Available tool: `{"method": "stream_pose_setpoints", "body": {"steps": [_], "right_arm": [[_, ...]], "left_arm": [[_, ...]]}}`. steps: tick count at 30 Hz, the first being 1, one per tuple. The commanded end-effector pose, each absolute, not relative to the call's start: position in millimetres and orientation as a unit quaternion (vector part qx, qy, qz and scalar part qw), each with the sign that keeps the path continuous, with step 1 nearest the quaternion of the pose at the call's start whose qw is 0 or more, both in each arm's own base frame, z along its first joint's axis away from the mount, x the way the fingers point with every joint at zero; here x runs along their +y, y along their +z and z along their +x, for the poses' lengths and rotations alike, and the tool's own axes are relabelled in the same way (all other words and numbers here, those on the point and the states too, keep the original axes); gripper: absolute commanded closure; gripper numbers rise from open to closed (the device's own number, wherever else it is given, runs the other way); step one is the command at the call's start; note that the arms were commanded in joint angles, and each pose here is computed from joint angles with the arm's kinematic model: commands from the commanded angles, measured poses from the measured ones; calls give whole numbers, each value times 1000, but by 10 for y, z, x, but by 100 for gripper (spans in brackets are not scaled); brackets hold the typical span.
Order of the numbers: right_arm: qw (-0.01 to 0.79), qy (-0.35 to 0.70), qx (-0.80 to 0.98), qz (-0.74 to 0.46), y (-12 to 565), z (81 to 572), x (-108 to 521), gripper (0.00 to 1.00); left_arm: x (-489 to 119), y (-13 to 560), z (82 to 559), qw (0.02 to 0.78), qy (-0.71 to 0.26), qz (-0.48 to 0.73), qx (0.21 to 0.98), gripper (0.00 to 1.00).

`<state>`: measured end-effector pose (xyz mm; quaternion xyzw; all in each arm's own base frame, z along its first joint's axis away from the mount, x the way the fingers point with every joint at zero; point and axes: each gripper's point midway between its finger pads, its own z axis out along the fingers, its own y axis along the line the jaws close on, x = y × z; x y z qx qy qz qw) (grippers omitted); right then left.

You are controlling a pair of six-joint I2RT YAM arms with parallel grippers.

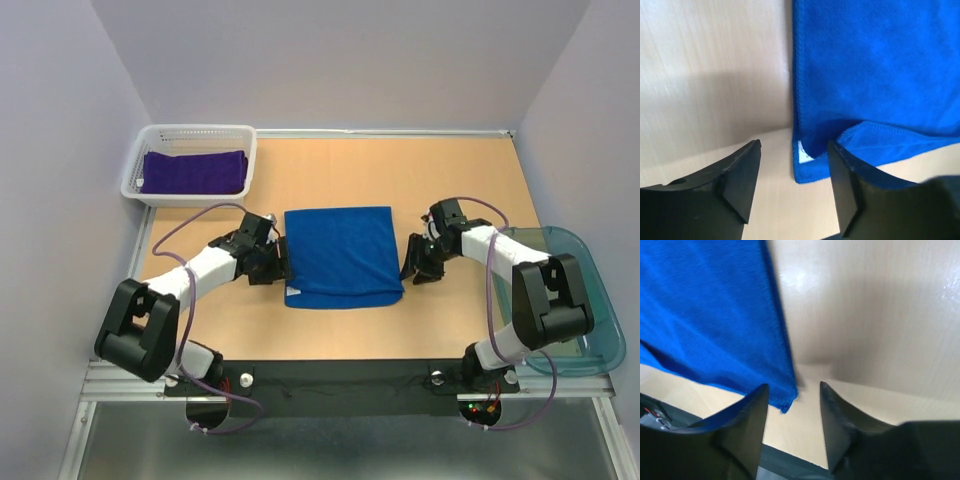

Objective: Fold and stack the towels
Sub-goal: Fold the towel

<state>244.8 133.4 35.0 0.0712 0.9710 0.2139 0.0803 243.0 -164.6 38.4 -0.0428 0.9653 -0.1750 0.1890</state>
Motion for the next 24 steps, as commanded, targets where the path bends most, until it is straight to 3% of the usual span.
{"method": "stream_pose_setpoints", "body": {"steps": [1,4,10,14,16,19,24], "right_arm": [[146,239,960,18,760,2539,1398,43],[180,244,951,-55,1053,2553,1556,34],[197,256,933,-162,1295,2454,2093,33],[181,257,926,-207,1234,2408,2459,37],[170,262,923,-224,1161,2379,2655,40],[159,262,924,-230,1015,2350,2815,48],[151,237,938,-203,799,2362,2802,49]], "left_arm": [[-1704,675,2356,224,-196,-43,954,23],[-1668,983,2315,271,-218,-60,936,18],[-1617,1208,2339,320,-239,-90,912,18],[-1651,1135,2320,302,-243,-101,916,20],[-1653,1099,2317,296,-242,-106,918,26],[-1655,1015,2302,283,-237,-117,922,31],[-1740,921,2269,266,-250,-120,923,34]]}}
